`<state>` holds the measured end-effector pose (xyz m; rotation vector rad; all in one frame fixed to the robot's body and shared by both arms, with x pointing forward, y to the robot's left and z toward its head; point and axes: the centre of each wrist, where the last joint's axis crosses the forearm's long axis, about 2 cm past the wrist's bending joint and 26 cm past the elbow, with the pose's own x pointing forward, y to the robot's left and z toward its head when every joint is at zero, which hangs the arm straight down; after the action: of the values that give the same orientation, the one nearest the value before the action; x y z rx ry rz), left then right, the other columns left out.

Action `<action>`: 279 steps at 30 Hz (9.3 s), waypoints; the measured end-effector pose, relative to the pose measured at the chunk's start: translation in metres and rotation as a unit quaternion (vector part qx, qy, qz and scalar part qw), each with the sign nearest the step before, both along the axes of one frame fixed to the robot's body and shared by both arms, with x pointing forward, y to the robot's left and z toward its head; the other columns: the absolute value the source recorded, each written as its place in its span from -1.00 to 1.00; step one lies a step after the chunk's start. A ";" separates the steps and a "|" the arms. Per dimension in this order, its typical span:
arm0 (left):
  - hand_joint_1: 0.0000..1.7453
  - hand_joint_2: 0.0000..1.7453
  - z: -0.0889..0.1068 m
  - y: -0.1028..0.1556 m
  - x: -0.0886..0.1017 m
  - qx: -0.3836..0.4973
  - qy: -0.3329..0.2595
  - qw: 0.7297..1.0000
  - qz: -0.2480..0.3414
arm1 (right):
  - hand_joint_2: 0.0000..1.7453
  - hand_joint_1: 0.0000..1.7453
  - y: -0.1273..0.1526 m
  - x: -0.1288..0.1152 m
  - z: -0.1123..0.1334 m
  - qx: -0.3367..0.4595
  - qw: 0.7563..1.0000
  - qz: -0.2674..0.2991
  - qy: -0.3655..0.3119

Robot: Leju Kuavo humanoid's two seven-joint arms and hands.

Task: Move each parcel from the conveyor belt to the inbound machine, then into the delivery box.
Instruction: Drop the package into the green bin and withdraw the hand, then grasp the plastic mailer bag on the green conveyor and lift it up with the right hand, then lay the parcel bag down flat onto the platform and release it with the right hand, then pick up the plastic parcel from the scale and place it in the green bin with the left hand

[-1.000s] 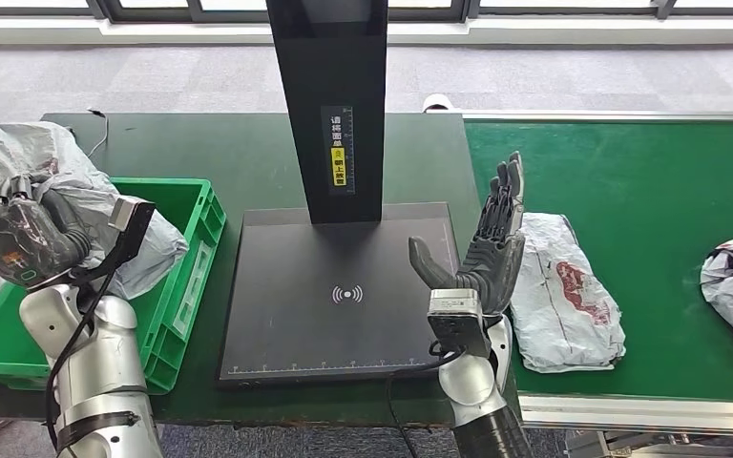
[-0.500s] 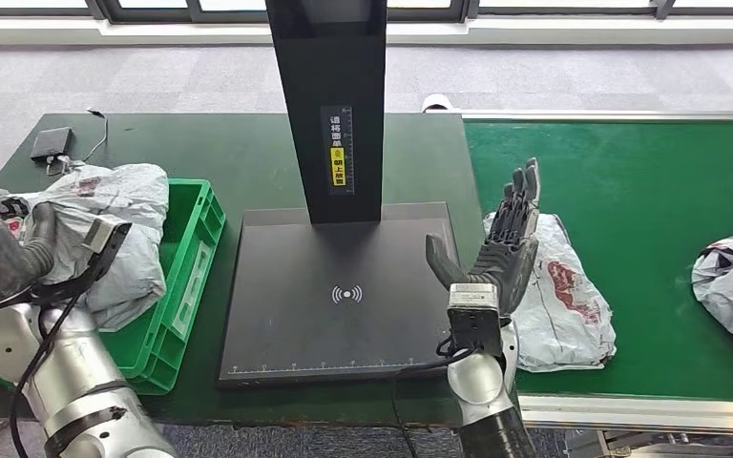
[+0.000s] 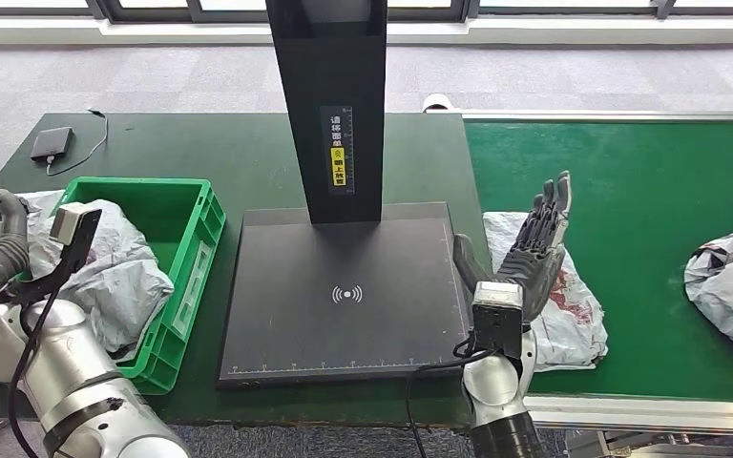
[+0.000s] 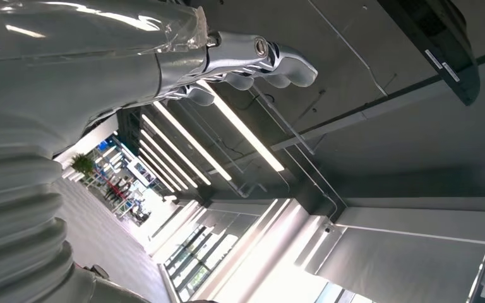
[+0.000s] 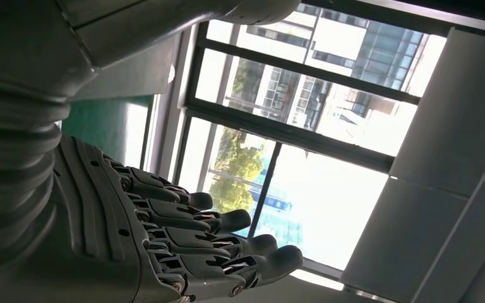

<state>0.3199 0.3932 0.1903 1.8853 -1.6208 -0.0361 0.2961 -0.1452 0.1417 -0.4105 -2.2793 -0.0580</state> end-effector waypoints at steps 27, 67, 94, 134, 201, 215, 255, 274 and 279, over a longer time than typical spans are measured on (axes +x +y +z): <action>-1.00 1.00 -0.014 -0.027 0.025 -0.076 0.082 0.994 -0.002 | 1.00 -1.00 -0.009 0.000 -0.003 -0.013 1.000 -0.006 0.003; -1.00 1.00 -0.032 -0.163 -0.042 -0.414 -0.216 0.486 -0.739 | 1.00 -0.89 -0.148 0.012 -0.136 -0.320 0.715 -0.183 0.594; -1.00 1.00 -0.032 -0.165 -0.042 -0.409 -0.210 0.483 -0.745 | 1.00 1.00 -0.150 0.014 -0.138 -0.311 0.694 -0.138 0.635; -1.00 1.00 -0.035 -0.165 -0.042 -0.413 -0.205 0.491 -0.739 | 1.00 1.00 -0.115 0.004 0.016 -0.209 0.938 -0.278 0.016; -1.00 1.00 -0.049 -0.181 -0.040 -0.394 -0.107 0.561 -0.720 | 1.00 -1.00 0.037 0.000 -0.083 -0.340 0.908 0.126 0.208; -1.00 1.00 -0.091 -0.248 -0.032 -0.327 0.105 0.655 -0.673 | 1.00 -1.00 0.016 -0.002 -0.020 -0.194 0.981 -0.009 -0.004; 1.00 1.00 -0.152 -0.305 -0.038 -0.137 0.529 0.677 -0.493 | 1.00 -1.00 0.000 -0.001 0.023 -0.148 0.983 -0.056 -0.093; 1.00 1.00 -0.062 -0.253 0.001 -0.003 0.186 0.905 -0.382 | 1.00 -1.00 -0.003 -0.002 0.022 -0.129 0.986 -0.059 -0.087; 1.00 1.00 -0.020 -0.223 0.002 0.029 0.109 0.942 -0.315 | 1.00 -1.00 -0.003 -0.002 0.022 -0.135 0.985 -0.059 -0.089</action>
<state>0.3219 0.1704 0.1702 1.2721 -2.0047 -0.5460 0.2941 -0.1479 0.1638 -0.7078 -2.4450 0.1614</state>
